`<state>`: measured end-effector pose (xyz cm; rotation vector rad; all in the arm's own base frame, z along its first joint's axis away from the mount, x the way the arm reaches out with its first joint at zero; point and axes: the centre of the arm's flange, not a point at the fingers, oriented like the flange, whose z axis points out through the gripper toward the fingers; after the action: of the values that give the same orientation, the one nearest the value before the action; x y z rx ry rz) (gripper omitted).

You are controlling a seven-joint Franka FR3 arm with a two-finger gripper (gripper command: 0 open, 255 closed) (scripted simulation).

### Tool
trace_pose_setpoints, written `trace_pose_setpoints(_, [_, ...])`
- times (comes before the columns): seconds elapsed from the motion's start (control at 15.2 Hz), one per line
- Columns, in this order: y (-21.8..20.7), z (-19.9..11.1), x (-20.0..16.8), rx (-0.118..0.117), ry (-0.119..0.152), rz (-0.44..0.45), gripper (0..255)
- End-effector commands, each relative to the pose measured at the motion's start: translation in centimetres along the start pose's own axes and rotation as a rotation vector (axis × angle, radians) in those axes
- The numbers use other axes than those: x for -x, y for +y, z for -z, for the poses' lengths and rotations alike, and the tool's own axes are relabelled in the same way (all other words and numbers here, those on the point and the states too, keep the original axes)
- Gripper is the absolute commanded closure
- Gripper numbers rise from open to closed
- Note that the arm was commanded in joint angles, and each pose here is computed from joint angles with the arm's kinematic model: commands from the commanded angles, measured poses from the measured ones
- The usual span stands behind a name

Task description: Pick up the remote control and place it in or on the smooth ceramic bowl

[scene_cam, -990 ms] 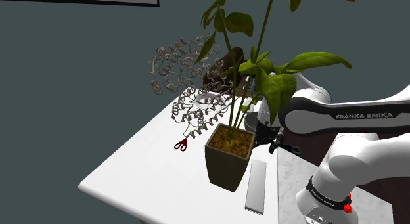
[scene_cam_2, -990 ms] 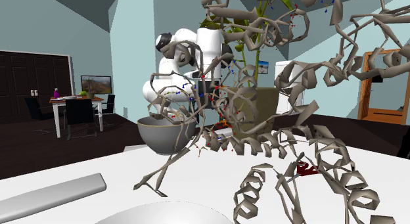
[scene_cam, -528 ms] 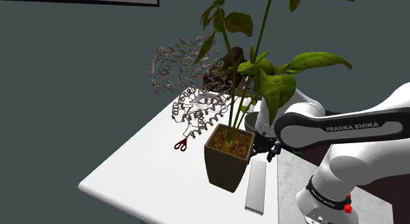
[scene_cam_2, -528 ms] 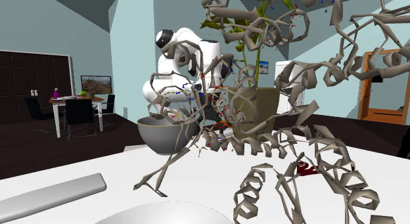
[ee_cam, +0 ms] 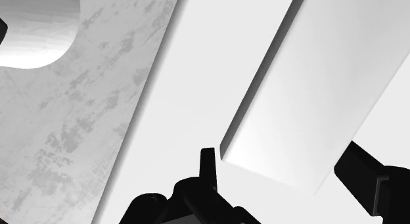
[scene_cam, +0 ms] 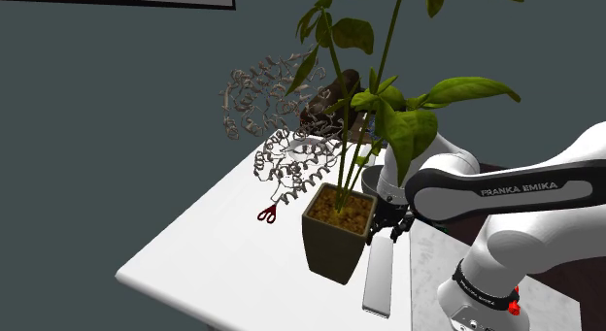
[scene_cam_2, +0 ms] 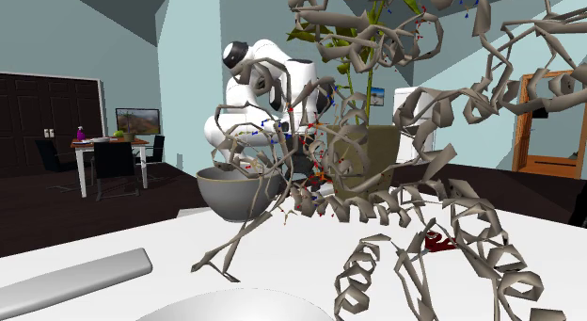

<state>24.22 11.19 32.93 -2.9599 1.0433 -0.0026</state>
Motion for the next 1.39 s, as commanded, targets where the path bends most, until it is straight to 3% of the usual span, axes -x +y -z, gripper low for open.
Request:
trace_pose_setpoints(0.0, [0.0, 0.0, 0.0, 0.001, -0.001, 0.001, 255])
trace_pose_setpoints(0.53, [0.0, 0.0, 0.0, 0.001, -0.001, 0.001, 255])
trace_pose_setpoints(1.32, [0.0, 6.3, 0.0, 0.001, -0.001, 0.001, 255])
